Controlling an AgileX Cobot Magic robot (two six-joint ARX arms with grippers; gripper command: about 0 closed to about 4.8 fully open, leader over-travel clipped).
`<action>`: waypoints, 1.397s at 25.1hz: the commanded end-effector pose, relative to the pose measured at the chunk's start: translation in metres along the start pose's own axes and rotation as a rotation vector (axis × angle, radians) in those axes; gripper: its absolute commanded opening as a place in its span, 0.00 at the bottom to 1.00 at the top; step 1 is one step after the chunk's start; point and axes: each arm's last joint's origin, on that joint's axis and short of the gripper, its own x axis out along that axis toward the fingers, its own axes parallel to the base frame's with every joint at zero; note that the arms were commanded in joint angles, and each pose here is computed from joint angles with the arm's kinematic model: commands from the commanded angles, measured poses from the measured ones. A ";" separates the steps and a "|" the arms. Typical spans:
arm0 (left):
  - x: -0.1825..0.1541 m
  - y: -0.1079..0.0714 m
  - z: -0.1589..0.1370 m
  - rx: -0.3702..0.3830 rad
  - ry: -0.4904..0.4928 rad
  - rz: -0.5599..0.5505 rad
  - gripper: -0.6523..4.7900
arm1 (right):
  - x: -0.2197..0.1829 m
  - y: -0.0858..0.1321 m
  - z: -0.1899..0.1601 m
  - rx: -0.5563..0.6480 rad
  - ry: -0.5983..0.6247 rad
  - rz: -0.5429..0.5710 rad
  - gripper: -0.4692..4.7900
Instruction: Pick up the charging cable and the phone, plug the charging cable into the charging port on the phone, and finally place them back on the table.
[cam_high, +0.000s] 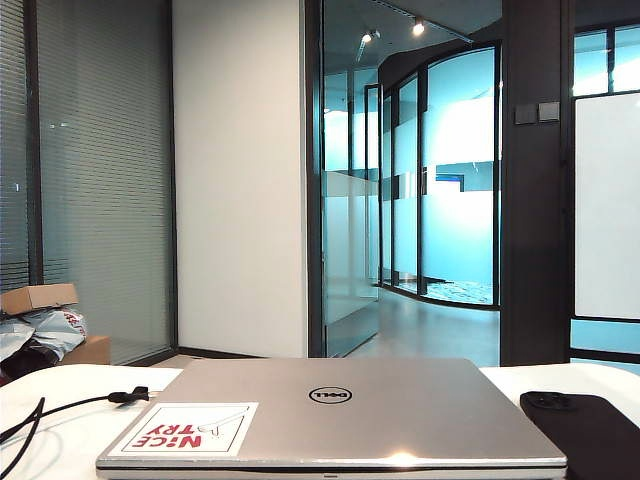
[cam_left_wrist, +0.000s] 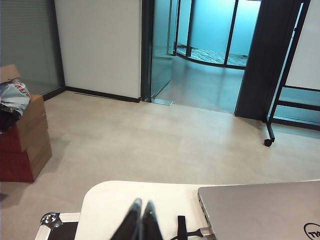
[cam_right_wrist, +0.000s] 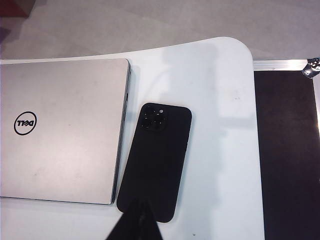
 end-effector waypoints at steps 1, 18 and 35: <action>0.000 0.000 0.001 -0.003 -0.010 -0.004 0.11 | -0.001 0.000 0.002 -0.003 -0.018 0.003 0.08; 0.000 0.000 0.001 -0.003 -0.011 -0.004 0.11 | -0.001 0.000 0.002 -0.003 -0.018 0.003 0.08; 0.000 0.000 0.001 -0.003 -0.011 -0.004 0.11 | -0.009 -0.012 -0.054 -0.158 -0.780 -0.251 0.08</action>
